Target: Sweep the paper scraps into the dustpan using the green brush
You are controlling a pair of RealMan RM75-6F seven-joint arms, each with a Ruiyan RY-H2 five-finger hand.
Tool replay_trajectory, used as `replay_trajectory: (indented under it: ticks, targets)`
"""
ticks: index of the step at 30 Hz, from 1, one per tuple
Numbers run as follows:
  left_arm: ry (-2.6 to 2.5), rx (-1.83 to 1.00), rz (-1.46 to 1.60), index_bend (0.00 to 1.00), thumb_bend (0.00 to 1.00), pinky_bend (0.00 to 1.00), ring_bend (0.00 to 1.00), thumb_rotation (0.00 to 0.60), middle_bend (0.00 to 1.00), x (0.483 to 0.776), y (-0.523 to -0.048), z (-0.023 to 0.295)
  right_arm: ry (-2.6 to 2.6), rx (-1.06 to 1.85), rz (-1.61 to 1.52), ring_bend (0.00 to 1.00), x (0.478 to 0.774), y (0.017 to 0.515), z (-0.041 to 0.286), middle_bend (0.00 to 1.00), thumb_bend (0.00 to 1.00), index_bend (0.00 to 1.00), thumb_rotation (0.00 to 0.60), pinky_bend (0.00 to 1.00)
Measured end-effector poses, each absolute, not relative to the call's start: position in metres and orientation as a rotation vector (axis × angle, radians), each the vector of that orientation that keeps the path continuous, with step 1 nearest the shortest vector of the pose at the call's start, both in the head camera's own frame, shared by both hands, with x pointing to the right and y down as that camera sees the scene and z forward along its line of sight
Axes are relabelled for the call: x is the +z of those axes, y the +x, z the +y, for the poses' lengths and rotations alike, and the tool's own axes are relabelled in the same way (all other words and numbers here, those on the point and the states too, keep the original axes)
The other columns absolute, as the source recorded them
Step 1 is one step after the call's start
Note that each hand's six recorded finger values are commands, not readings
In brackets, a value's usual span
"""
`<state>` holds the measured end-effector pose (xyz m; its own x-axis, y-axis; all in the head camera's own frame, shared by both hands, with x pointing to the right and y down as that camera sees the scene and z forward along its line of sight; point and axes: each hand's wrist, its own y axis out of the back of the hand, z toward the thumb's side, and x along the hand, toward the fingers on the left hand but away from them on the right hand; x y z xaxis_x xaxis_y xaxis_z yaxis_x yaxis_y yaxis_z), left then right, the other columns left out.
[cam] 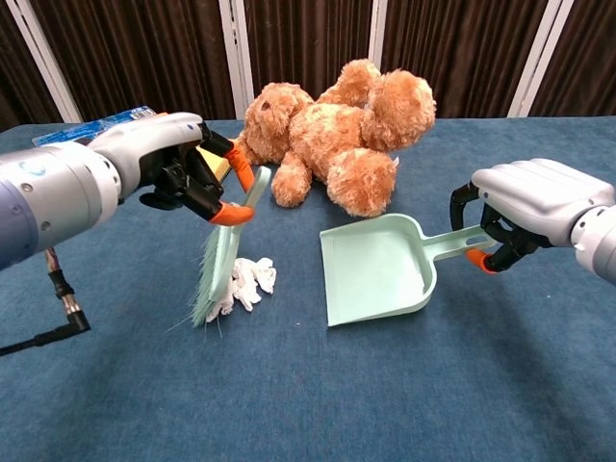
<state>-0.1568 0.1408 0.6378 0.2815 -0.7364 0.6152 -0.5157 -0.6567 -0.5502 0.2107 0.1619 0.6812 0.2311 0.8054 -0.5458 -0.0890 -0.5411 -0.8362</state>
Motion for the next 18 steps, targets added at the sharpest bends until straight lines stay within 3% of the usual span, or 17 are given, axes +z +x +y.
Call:
replay_trajectory:
  ticks: [18]
  targets:
    - [-2.394, -1.092, 1.275, 0.84, 0.66, 1.00, 1.00, 0.600, 1.00, 0.639, -0.094, 0.139, -1.711, 1.428, -0.677, 0.90, 0.685, 0.214, 0.164, 0.90, 0.51, 0.65, 0.600, 0.92]
